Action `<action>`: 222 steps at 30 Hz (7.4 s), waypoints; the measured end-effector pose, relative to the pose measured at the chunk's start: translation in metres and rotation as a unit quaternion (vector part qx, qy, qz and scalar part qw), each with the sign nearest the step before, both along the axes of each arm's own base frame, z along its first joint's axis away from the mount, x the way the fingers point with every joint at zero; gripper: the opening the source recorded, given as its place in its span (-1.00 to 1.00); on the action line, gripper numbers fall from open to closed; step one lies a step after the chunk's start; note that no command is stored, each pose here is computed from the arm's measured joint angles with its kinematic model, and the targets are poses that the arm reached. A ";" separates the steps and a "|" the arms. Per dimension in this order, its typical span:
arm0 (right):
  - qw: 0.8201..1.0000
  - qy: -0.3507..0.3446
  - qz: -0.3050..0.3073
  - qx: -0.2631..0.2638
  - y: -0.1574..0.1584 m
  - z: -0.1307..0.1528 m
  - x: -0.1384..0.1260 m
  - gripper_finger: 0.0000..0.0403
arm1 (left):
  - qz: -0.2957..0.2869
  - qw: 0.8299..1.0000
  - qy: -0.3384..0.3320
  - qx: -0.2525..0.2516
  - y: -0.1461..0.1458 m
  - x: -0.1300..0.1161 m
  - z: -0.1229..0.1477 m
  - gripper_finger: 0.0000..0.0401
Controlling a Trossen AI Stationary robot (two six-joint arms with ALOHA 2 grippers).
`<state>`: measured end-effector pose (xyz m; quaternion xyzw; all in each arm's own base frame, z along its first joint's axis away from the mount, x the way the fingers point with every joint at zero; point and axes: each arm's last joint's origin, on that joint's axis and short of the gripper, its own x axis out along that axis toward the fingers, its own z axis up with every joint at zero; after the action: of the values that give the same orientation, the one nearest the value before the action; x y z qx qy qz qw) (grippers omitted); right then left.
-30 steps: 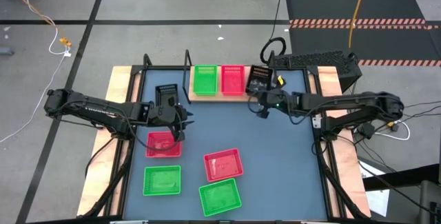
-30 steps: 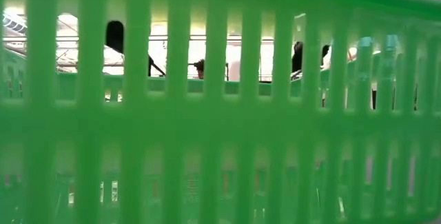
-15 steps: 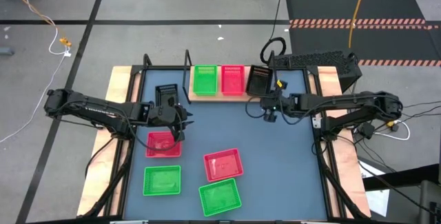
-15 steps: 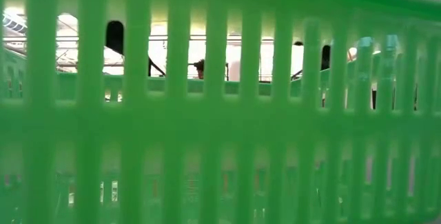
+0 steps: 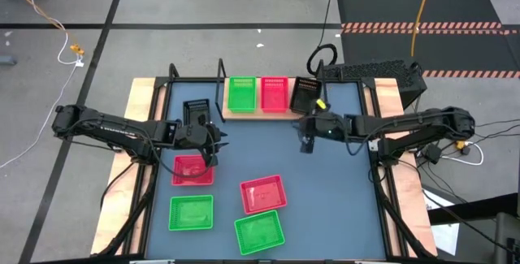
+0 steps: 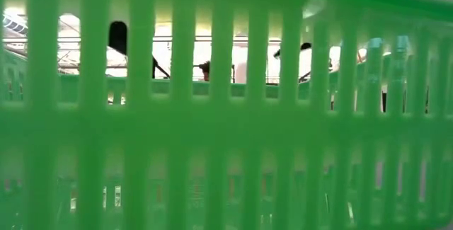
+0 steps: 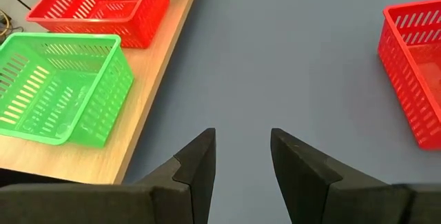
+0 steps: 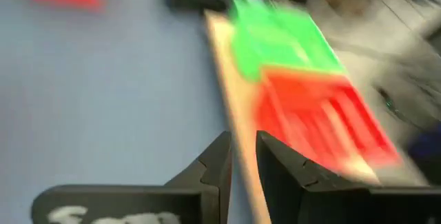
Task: Stack baskets on shelf by color
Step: Stack the right red bin on the red bin on the shelf, then stack the right green bin on the green bin on the shelf
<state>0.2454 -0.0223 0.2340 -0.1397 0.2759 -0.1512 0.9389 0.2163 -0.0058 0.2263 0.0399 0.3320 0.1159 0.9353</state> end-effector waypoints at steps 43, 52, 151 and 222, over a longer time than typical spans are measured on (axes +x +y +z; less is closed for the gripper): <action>0.777 0.179 0.433 -0.421 0.139 -0.055 0.017 -0.40 | -0.165 0.979 -0.103 -0.054 -0.074 0.028 -0.006 -0.29; 0.750 0.172 0.488 -0.412 0.130 -0.066 0.029 -0.12 | -0.128 0.984 -0.112 -0.043 -0.072 0.028 -0.005 -0.29; 0.977 0.188 -0.061 0.081 -0.114 0.007 0.084 -0.97 | -0.004 0.996 -0.020 0.093 -0.020 -0.009 0.011 -0.29; 0.884 -0.088 0.459 -0.003 0.175 -0.044 -0.013 -0.40 | -0.024 0.942 -0.293 -0.161 -0.160 0.070 -0.046 -0.29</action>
<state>0.2325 0.1529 0.1900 -0.2401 0.0967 0.2845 0.9231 0.2861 -0.1661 0.1807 -0.1389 0.0565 0.0445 0.9877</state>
